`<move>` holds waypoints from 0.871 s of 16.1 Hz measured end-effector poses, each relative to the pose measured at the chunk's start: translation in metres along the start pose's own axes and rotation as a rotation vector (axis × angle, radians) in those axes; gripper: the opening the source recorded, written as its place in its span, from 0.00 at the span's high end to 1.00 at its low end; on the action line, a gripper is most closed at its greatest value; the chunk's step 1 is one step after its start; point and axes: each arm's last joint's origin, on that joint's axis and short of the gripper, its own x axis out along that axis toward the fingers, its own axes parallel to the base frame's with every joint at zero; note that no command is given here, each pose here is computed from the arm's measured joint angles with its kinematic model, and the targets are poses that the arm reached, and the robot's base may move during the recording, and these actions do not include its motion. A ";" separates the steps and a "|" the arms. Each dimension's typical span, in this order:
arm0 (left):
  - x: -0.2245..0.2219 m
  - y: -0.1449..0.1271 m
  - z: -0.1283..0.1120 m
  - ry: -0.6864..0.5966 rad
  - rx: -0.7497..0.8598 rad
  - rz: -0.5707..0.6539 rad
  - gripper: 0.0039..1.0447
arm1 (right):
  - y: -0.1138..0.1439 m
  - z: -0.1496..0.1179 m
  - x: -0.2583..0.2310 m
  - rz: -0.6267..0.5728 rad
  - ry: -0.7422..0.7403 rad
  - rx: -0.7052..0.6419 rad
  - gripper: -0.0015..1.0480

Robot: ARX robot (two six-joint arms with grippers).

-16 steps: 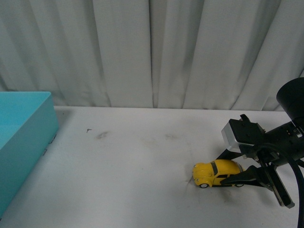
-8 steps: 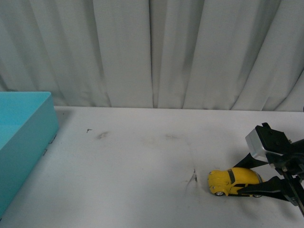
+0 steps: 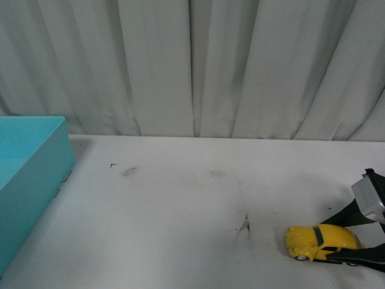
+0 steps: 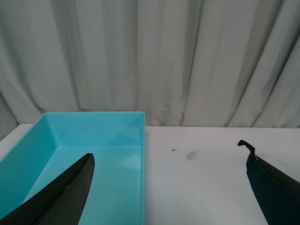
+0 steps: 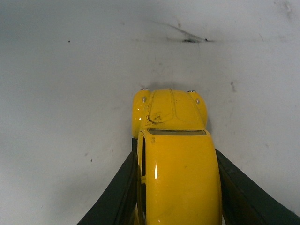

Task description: Wind up and store yellow beetle toy

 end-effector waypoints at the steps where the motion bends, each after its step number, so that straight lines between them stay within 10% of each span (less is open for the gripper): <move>1: 0.000 0.000 0.000 0.000 0.000 0.000 0.06 | 0.003 -0.006 -0.008 -0.010 -0.002 0.026 0.61; 12: 0.000 0.000 0.000 0.000 0.000 0.000 0.06 | 0.014 -0.039 -0.053 -0.100 0.017 0.154 0.61; 14: 0.000 0.000 0.000 0.000 0.000 0.000 0.06 | 0.014 -0.039 -0.051 -0.094 0.055 0.146 0.46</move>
